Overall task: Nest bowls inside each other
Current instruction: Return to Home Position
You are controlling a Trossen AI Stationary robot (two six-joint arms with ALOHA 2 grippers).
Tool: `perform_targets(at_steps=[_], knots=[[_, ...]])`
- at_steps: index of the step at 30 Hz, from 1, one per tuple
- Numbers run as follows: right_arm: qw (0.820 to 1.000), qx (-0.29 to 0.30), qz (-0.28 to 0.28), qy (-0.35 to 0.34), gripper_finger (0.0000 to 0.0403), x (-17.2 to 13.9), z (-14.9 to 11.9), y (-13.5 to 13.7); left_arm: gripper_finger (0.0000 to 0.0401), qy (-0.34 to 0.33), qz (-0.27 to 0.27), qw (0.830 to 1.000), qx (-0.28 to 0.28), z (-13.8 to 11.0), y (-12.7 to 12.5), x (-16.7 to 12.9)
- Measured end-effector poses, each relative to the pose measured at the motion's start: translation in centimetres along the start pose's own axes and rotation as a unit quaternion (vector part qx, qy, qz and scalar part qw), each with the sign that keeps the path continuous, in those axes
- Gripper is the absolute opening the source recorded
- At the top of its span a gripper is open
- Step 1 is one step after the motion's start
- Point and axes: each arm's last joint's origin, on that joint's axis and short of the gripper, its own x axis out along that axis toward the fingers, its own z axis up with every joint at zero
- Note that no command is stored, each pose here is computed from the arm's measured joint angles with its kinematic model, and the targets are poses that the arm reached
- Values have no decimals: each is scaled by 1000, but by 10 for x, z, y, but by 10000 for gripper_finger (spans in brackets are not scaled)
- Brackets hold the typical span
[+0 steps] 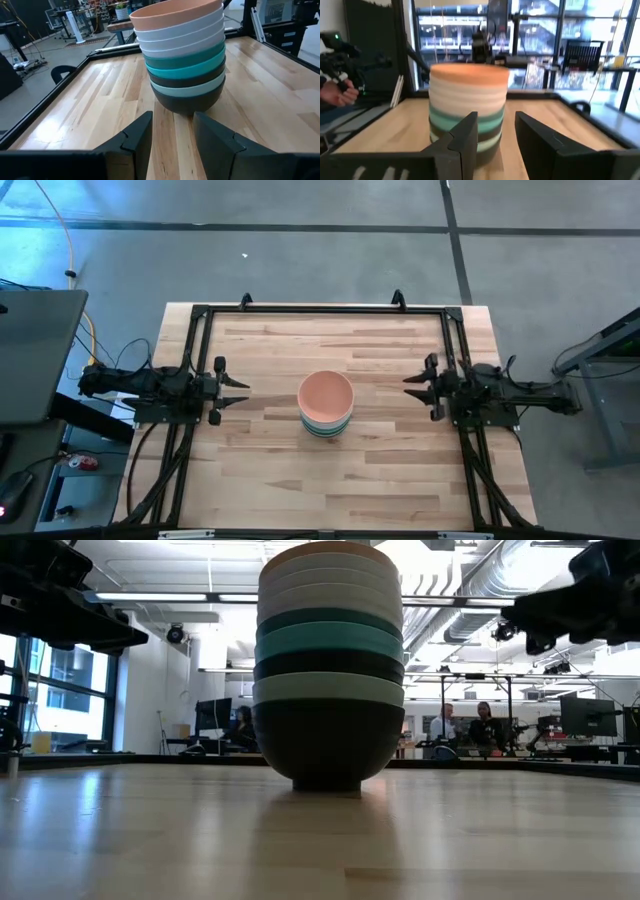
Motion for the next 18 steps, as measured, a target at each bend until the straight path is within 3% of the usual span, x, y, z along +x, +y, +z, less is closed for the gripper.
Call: perform_targets(at_steps=[18], knots=[[998, 28, 1, 62, 124, 2, -11, 0, 131, 0, 0, 1000, 0, 0, 0, 0]])
